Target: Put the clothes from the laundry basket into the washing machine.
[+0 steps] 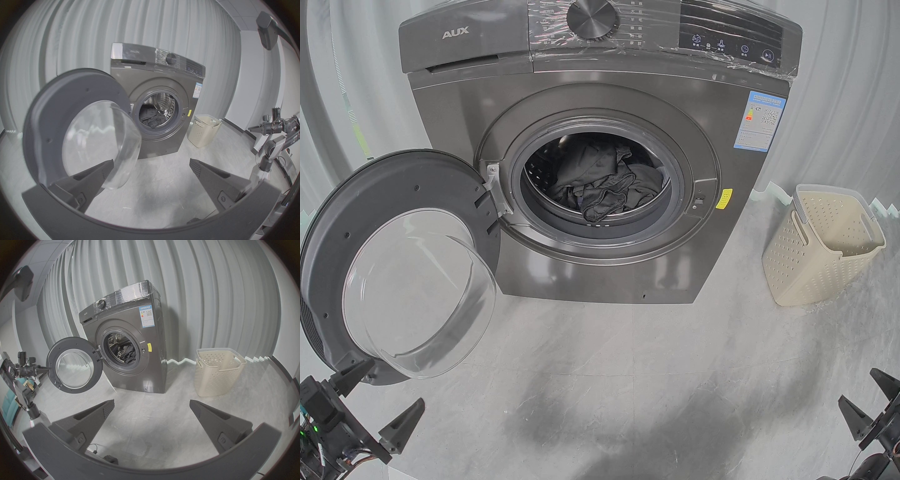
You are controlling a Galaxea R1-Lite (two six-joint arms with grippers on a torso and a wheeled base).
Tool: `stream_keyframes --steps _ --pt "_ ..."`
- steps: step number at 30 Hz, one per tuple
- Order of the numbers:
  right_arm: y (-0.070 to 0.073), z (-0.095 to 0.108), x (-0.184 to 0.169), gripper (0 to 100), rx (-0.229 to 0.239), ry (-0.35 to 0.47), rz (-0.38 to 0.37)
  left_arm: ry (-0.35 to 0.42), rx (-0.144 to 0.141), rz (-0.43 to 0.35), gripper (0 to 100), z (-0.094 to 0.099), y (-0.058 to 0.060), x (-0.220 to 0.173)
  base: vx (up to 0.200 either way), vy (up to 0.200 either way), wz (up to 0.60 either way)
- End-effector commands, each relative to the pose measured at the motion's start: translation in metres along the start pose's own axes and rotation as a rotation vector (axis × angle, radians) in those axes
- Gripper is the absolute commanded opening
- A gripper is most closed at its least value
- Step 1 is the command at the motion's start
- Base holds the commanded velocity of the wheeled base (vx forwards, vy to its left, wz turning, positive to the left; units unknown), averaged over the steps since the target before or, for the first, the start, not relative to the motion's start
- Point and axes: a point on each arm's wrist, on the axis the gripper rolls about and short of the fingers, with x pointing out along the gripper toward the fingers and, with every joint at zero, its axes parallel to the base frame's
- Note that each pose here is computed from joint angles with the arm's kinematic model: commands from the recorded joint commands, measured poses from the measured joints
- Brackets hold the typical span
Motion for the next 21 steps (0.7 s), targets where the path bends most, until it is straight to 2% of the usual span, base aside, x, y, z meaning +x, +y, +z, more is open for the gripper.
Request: stream_keyframes --steps 1,3,6,7,8,9,11,13,14,15,17,19,20,21 --pt "-0.001 -0.03 -0.029 100 -0.016 -0.101 -0.085 -0.141 -0.028 0.127 100 -0.021 0.008 -0.047 -0.2 0.0 0.0" --pt "-0.001 -0.028 -0.028 100 -0.009 -0.107 -0.105 -0.142 -0.029 0.169 100 -0.027 0.008 -0.053 -0.1 0.0 0.0" --pt "-0.004 -0.028 -0.029 100 -0.016 -0.107 -0.215 -0.127 -0.023 0.263 100 -0.04 0.006 -0.061 0.0 0.0 0.0" --pt "-0.004 -0.028 -0.029 100 -0.016 -0.107 -0.215 -0.127 -0.023 0.263 100 -0.04 0.006 -0.061 0.0 0.0 0.0" --pt "-0.005 -0.029 -0.029 100 -0.027 -0.108 -0.32 -0.1 -0.02 0.343 100 -0.051 0.004 -0.066 0.0 0.0 0.0" --pt "-0.004 -0.029 -0.029 100 -0.034 -0.107 -0.347 -0.086 -0.016 0.367 100 -0.054 0.003 -0.067 0.0 0.0 0.0" --pt "-0.002 -0.03 -0.03 100 -0.071 -0.119 -0.313 -0.09 -0.032 0.405 100 -0.054 0.002 -0.067 0.0 0.0 0.0" --pt "0.002 -0.031 -0.034 100 -0.108 -0.168 -0.232 -0.141 -0.03 0.422 100 -0.056 -0.002 -0.071 0.0 0.0 0.0" --pt "0.002 -0.033 -0.034 100 -0.113 -0.171 -0.215 -0.144 -0.029 0.418 100 -0.056 -0.002 -0.071 0.0 0.0 0.0" --pt "0.005 -0.036 -0.034 100 -0.122 -0.151 -0.114 -0.138 -0.017 0.357 100 -0.056 -0.003 -0.07 0.0 0.0 0.0" --pt "0.004 -0.038 -0.034 100 -0.098 -0.122 -0.154 -0.147 -0.01 0.347 100 -0.056 -0.003 -0.071 0.0 0.0 0.0" --pt "0.002 -0.039 -0.034 100 -0.051 -0.129 -0.204 -0.143 0.002 0.402 100 -0.057 -0.002 -0.072 0.0 0.0 0.0" --pt "0.002 -0.039 -0.034 100 -0.043 -0.13 -0.208 -0.142 -0.012 0.425 100 -0.058 -0.002 -0.072 0.0 0.0 0.0" --pt "0.003 -0.039 -0.034 100 -0.055 -0.127 -0.204 -0.139 -0.015 0.437 100 -0.058 -0.001 -0.072 0.0 0.0 0.0"
